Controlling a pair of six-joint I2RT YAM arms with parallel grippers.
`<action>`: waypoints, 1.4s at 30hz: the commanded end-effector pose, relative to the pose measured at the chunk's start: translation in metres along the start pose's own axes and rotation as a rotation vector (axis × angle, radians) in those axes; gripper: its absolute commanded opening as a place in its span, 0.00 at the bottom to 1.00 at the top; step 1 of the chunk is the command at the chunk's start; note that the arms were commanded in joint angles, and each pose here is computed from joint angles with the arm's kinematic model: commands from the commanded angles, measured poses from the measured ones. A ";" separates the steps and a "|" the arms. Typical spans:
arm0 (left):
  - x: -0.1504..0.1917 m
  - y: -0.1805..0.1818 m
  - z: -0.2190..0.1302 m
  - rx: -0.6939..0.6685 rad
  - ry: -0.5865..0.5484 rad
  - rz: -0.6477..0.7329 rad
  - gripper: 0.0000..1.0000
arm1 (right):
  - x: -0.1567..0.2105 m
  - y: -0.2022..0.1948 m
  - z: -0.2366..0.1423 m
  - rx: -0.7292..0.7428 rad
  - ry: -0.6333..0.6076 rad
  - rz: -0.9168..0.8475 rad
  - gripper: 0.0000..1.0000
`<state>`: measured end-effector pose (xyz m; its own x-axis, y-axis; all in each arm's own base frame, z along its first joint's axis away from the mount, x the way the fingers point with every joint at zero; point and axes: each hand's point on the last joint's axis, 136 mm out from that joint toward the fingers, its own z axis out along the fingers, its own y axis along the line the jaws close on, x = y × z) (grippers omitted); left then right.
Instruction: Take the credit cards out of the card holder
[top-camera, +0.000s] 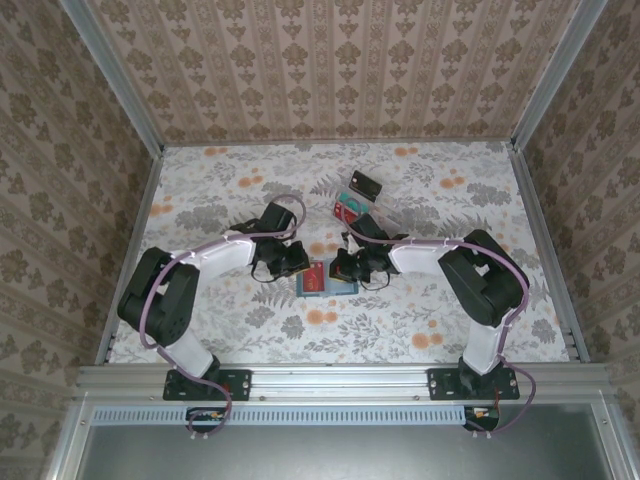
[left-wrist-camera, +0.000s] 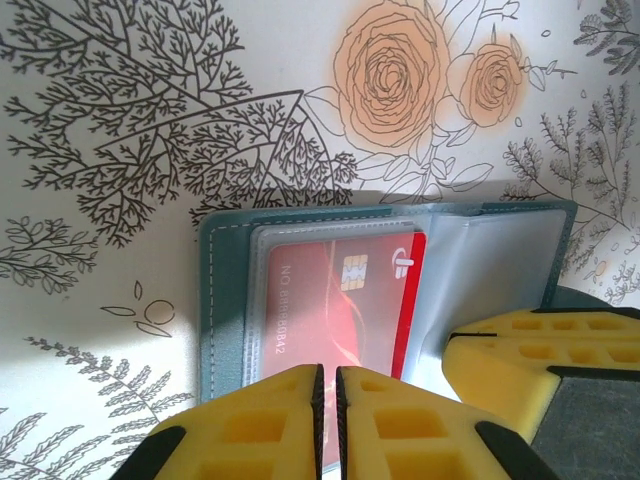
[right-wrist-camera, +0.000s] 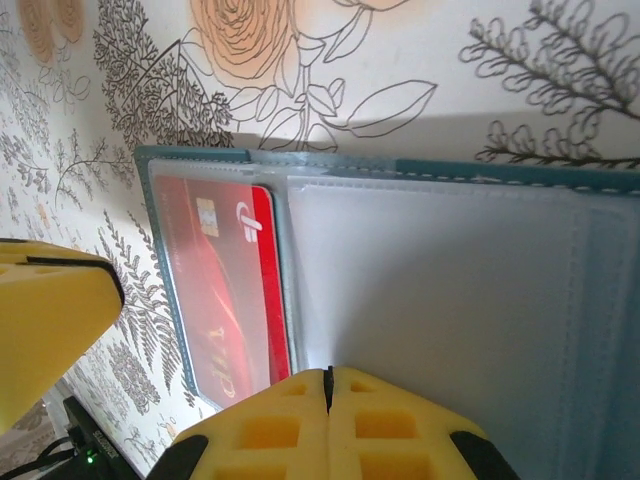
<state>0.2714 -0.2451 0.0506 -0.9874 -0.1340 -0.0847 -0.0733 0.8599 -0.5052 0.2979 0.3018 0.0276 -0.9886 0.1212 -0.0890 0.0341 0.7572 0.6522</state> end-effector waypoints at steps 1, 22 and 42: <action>0.003 0.006 0.005 -0.026 0.016 -0.003 0.13 | 0.008 -0.002 -0.006 0.005 0.025 -0.008 0.00; 0.018 0.031 0.021 -0.106 0.069 -0.044 0.08 | 0.011 0.014 0.016 -0.066 0.113 -0.021 0.18; 0.035 0.041 0.034 -0.117 0.111 -0.067 0.07 | 0.017 0.010 0.028 -0.054 0.139 -0.027 0.16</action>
<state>0.2661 -0.2372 0.0244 -0.9871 -0.1526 -0.0493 -0.1134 0.8814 -0.4587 0.2941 0.3233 0.0239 -0.9989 0.0357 -0.0313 0.0040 0.7195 0.6945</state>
